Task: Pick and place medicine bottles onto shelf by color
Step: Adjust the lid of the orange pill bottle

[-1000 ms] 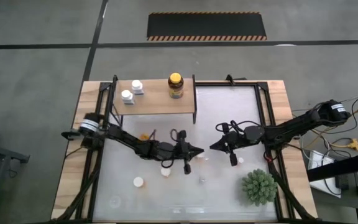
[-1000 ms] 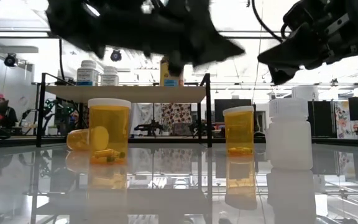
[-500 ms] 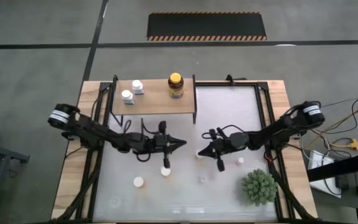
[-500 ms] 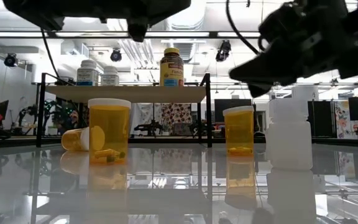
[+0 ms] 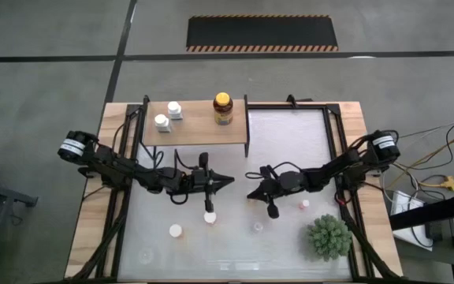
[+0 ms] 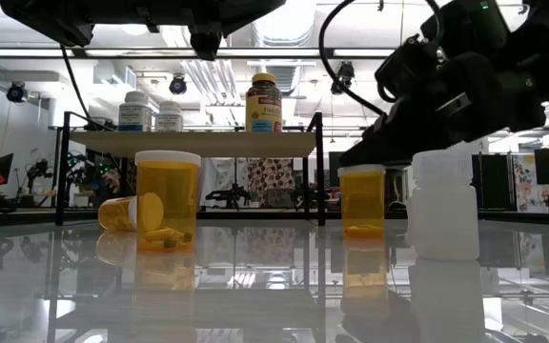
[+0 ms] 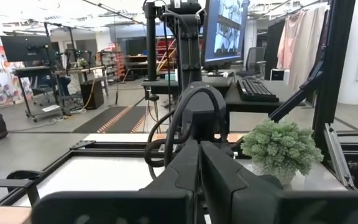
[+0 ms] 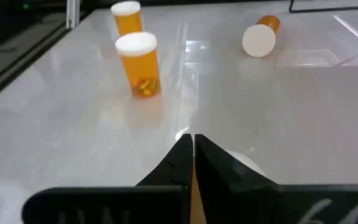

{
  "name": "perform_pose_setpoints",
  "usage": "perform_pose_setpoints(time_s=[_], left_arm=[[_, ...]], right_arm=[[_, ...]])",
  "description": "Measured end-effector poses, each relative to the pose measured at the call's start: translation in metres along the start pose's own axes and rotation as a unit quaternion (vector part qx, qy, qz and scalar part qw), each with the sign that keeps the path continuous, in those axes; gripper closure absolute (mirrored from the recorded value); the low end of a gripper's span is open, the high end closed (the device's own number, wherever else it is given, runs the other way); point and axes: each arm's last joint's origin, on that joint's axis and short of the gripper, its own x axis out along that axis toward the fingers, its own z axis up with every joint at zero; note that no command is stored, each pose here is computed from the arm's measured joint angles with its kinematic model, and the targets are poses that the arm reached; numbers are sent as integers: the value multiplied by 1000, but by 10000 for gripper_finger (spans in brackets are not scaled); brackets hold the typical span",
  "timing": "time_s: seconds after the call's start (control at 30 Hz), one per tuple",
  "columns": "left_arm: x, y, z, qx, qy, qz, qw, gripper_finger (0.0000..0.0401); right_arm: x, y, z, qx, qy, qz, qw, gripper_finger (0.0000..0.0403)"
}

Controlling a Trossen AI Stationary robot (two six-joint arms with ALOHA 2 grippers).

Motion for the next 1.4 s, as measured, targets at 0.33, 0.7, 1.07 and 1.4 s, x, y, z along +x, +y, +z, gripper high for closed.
perform_pose_setpoints(time_s=[0.33,0.7,1.07,1.4], left_arm=[[-1,0,0,-3,-6,0,1000,401],[-2,0,-1,-3,-8,0,1000,401],[-1,0,0,-3,-8,0,1000,401],[-1,0,0,-3,-9,0,1000,401]], right_arm=[[-7,2,24,-28,-43,3,999,394],[3,-4,-3,-16,20,-29,999,394],[-8,-1,22,-44,-24,-25,998,394],[4,-4,-4,-23,29,-33,999,394]])
